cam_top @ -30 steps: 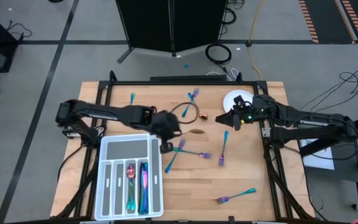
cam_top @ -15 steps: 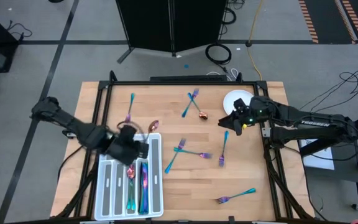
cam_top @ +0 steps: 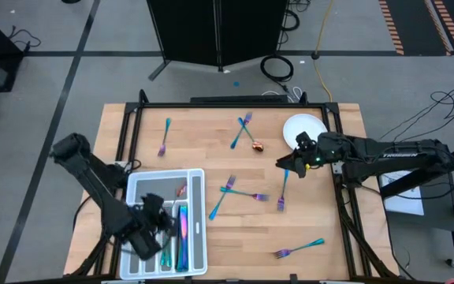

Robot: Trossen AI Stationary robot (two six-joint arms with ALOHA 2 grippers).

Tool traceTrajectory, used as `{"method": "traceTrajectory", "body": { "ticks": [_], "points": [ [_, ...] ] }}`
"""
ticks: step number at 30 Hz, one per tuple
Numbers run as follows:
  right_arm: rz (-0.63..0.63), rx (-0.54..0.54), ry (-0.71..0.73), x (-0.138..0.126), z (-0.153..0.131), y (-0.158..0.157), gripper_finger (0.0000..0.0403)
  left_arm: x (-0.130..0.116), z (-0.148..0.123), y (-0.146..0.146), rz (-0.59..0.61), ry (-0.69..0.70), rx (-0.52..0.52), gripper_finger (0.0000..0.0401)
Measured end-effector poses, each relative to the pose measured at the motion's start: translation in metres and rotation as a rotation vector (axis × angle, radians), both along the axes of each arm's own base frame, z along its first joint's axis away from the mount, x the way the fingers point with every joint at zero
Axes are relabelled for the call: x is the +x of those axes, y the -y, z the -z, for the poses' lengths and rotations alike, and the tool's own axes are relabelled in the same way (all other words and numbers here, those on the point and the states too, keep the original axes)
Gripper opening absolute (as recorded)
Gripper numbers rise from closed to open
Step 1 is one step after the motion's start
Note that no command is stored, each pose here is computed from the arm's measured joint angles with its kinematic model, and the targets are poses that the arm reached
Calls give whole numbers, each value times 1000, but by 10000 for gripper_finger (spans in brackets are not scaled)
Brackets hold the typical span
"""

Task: Sort silverware
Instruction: Put the bottom iridescent spoon into the cutlery tray

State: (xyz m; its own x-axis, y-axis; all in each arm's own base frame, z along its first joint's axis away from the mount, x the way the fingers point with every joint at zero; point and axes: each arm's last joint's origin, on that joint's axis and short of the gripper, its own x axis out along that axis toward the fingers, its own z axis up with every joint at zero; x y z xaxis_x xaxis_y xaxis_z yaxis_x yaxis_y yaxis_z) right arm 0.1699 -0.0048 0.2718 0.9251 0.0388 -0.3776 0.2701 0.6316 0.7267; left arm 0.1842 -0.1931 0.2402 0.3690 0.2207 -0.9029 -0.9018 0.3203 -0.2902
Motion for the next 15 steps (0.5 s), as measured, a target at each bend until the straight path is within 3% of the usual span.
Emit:
{"method": "traceTrajectory", "body": {
  "ticks": [4, 15],
  "points": [
    [53, 30, 53, 4, -4, -11, 128, -7, 23, 22, 45, -92, 30, 5],
    [54, 137, 170, 27, -7, -39, 128, -26, 65, 68, 135, -143, 131, 3]
  ]
}}
